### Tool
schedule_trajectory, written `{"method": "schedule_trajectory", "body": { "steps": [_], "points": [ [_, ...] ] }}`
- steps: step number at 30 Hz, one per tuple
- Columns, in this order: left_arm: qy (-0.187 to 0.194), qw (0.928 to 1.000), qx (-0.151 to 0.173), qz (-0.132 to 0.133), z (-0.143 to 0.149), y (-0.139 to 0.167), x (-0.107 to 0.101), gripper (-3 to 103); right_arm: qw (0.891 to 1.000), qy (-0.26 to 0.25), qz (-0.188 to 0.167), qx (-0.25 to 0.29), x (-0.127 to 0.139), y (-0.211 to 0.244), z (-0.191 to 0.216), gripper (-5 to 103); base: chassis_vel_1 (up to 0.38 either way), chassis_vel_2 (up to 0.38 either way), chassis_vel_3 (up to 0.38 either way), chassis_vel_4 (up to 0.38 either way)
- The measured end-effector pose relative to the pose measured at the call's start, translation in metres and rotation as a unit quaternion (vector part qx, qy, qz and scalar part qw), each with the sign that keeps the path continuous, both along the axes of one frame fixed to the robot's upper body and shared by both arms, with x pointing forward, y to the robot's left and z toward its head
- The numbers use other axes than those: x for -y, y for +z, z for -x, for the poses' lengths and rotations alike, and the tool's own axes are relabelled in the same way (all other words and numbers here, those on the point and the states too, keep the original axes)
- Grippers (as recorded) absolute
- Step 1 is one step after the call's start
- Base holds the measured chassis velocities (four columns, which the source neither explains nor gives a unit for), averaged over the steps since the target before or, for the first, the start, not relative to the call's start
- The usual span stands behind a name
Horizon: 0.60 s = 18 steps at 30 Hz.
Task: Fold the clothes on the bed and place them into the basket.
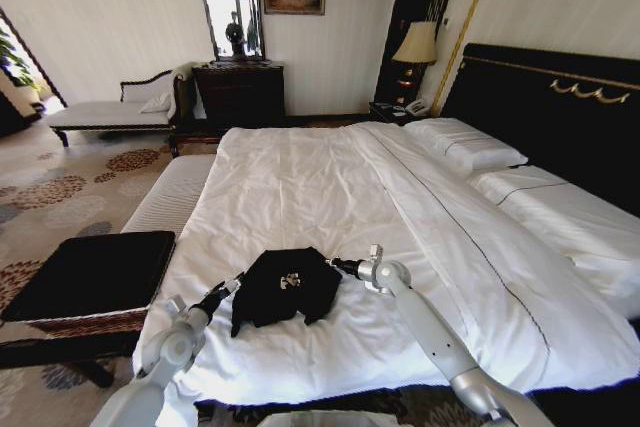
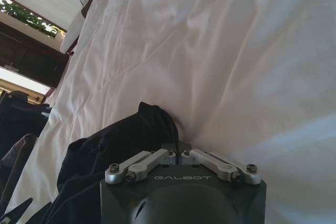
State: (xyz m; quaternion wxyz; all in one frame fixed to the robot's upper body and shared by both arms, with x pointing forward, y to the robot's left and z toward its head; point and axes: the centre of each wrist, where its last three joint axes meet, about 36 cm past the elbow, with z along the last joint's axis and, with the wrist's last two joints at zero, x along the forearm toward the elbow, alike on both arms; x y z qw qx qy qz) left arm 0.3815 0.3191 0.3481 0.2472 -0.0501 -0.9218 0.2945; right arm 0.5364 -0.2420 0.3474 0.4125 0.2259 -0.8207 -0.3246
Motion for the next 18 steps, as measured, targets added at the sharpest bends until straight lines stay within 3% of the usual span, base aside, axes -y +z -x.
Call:
{"method": "schedule_trajectory", "body": {
  "steps": [2,3,11,12,18],
  "points": [
    [-0.002,1.0,0.0,0.0,-0.005,-0.002,0.002,93,1.0,0.0,0.0,0.0,0.0,0.0,0.0,1,0.0,0.0,0.0,0.0],
    [-0.008,1.0,0.0,-0.001,-0.02,-0.006,0.009,84,1.0,-0.001,0.0,-0.001,-0.002,-0.002,-0.001,1,0.0,0.0,0.0,0.0],
    [-0.029,0.9994,-0.017,-0.01,-0.043,-0.018,0.021,80,1.0,-0.003,0.001,0.001,-0.004,0.001,-0.004,1,0.0,0.0,0.0,0.0],
    [-0.039,0.9989,-0.024,-0.012,-0.041,-0.022,0.024,72,1.0,-0.007,-0.001,0.005,-0.001,0.004,-0.008,1,0.0,0.0,0.0,0.0],
    [-0.049,0.9983,-0.029,-0.015,-0.036,-0.026,0.03,56,1.0,-0.013,0.001,0.008,0.004,0.007,-0.014,1,0.0,0.0,0.0,0.0]
  ]
}}
